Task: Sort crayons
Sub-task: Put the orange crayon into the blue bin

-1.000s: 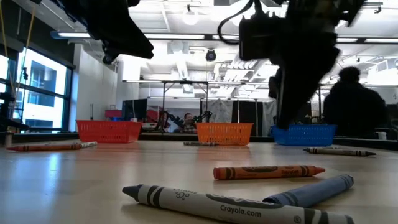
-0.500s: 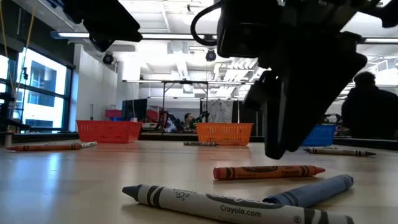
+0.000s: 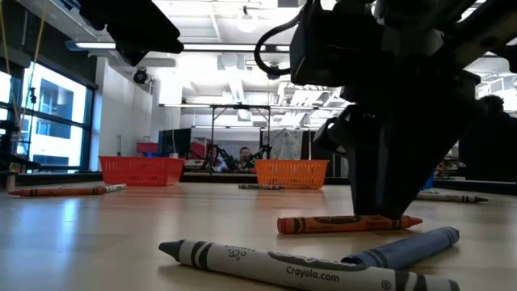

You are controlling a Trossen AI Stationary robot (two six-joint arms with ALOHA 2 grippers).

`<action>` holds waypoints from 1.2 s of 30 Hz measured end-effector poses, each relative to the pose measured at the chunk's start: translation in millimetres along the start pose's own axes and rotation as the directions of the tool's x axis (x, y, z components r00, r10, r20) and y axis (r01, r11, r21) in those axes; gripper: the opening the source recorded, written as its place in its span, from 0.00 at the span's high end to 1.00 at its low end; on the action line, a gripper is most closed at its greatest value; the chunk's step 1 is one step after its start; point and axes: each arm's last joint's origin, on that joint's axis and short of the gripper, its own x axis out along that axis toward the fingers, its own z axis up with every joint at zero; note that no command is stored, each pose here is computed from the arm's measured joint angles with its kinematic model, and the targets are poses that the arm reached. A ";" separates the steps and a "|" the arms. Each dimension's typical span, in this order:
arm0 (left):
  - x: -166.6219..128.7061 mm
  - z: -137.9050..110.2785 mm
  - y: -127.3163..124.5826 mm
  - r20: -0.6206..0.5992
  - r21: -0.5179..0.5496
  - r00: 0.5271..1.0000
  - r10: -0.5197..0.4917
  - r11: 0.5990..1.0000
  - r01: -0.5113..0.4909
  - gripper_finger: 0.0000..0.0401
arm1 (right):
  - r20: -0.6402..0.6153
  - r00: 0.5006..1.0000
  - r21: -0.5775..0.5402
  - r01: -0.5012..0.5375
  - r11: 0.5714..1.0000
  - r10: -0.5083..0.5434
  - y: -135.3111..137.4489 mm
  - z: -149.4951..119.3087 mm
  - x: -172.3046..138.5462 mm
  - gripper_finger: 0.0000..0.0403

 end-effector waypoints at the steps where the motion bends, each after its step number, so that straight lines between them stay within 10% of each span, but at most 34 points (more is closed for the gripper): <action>1: 0.0 0.0 0.0 0.000 0.003 1.000 0.000 1.000 0.000 0.78 | 0.002 1.000 -0.001 0.000 1.000 0.000 -1.3 0.4 1.9 0.74; 36: 0.0 -0.1 -0.1 -0.002 0.024 1.000 -0.003 1.000 0.003 0.78 | -0.069 0.996 -0.238 0.036 0.971 -0.054 -35.5 -1.8 14.9 0.74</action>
